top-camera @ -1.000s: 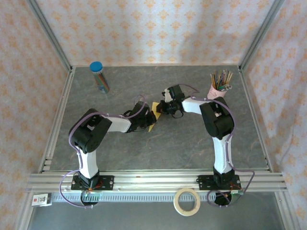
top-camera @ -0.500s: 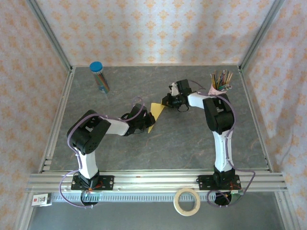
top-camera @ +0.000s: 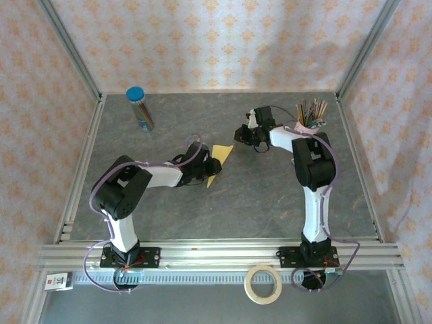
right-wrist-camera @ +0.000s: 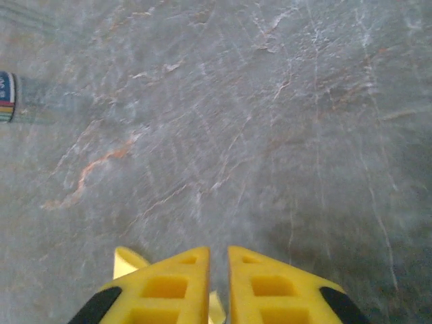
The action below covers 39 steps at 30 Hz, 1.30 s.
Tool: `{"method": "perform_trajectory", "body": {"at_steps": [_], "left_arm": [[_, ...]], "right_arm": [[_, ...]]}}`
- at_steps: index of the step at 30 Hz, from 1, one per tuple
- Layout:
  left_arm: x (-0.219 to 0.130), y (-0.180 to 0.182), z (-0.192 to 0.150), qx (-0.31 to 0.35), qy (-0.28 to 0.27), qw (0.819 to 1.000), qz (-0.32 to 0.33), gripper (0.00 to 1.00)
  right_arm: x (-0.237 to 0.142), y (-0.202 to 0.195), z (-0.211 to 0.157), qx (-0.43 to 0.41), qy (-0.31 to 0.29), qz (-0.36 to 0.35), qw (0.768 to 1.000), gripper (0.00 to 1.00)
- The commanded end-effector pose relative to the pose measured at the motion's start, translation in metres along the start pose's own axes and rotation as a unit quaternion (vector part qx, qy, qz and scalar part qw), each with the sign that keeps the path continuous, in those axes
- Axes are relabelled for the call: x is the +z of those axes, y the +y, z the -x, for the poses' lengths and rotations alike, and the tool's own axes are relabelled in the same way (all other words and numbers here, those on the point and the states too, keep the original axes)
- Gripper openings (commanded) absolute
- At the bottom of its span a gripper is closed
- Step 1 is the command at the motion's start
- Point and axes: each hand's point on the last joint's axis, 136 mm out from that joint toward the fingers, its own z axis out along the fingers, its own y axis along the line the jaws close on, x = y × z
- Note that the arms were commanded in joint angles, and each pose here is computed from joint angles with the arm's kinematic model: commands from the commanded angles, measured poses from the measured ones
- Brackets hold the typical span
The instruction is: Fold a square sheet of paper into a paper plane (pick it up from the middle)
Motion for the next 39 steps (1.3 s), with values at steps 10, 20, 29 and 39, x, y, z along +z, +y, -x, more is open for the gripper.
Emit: {"method": "perform_trajectory", "body": {"at_steps": [10,20,29,39], "left_arm": [[-0.104,0.015,0.054,0.016,-0.147,0.987,0.064,0.72],[-0.145,0.063,0.061,0.002,-0.209,0.971,0.115,0.96],[-0.14,0.078,0.054,-0.009,-0.203,0.971,0.126,0.99],[-0.136,0.083,0.052,-0.014,-0.195,0.972,0.134,0.99]], "right_arm": [[-0.066,0.045,-0.031,-0.011,-0.066,-0.047,0.997,0.61],[-0.04,0.062,-0.079,-0.015,-0.051,-0.122,0.991,0.75],[-0.009,0.059,-0.097,0.007,-0.023,-0.152,0.988,0.74],[-0.025,0.05,-0.099,0.037,-0.043,-0.171,0.984,0.58]]}}
